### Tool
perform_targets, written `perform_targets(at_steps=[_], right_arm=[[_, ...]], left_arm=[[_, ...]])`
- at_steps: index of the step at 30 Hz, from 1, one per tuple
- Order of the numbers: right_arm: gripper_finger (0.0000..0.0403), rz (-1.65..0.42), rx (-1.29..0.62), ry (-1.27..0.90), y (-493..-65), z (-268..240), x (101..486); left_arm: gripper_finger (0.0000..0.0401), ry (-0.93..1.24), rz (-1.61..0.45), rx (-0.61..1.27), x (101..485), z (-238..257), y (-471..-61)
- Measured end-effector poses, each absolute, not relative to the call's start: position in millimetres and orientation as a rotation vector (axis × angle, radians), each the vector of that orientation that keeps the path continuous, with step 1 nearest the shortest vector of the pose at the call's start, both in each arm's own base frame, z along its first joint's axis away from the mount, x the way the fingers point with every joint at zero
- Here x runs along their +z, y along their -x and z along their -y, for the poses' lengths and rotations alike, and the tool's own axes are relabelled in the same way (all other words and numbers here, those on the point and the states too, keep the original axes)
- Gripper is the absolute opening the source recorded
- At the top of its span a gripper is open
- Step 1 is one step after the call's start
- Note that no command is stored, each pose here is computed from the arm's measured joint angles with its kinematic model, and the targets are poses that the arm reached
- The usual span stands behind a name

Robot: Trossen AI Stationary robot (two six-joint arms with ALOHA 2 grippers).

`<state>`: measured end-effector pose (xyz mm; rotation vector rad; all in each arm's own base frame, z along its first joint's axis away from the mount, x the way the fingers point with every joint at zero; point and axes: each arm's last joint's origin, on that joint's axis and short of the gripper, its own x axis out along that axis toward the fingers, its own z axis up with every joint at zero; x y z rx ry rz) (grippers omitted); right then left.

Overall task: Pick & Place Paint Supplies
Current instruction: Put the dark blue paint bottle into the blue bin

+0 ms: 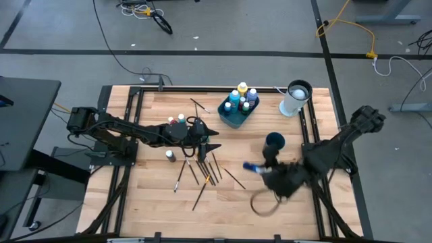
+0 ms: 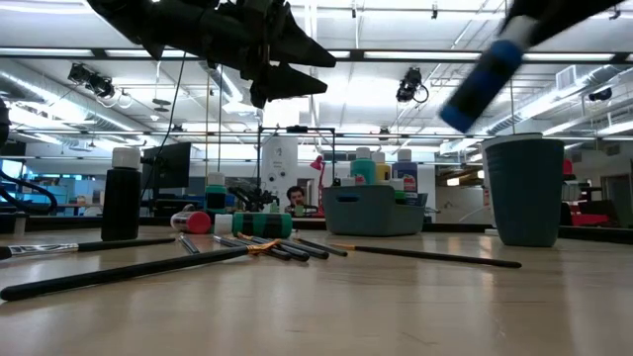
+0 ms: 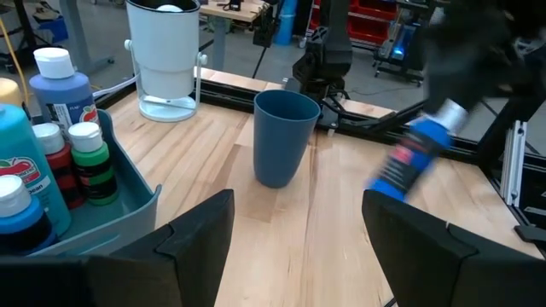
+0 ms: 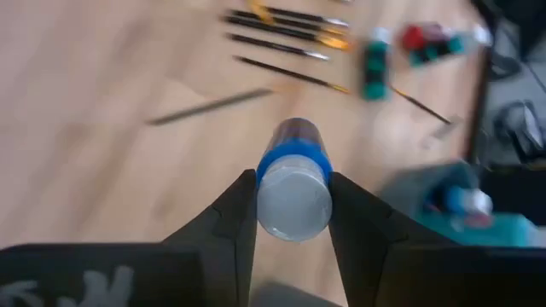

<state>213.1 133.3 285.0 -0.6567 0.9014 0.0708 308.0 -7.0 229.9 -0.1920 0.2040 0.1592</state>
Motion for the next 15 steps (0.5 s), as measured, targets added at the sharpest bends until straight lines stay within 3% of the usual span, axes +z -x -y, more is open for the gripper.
perform_targets(at_steps=[6,15], right_arm=[[0.0117,-0.920,-0.031,0.682,-224.7,-82.2,299.8],[0.0117,-0.972,-0.001,0.632,-243.1,-21.1,301.5]], left_arm=[[0.0265,0.192,-0.204,0.159,229.9,7.0,-308.0],[0.0265,0.192,-0.204,0.159,229.8,7.0,-307.9]])
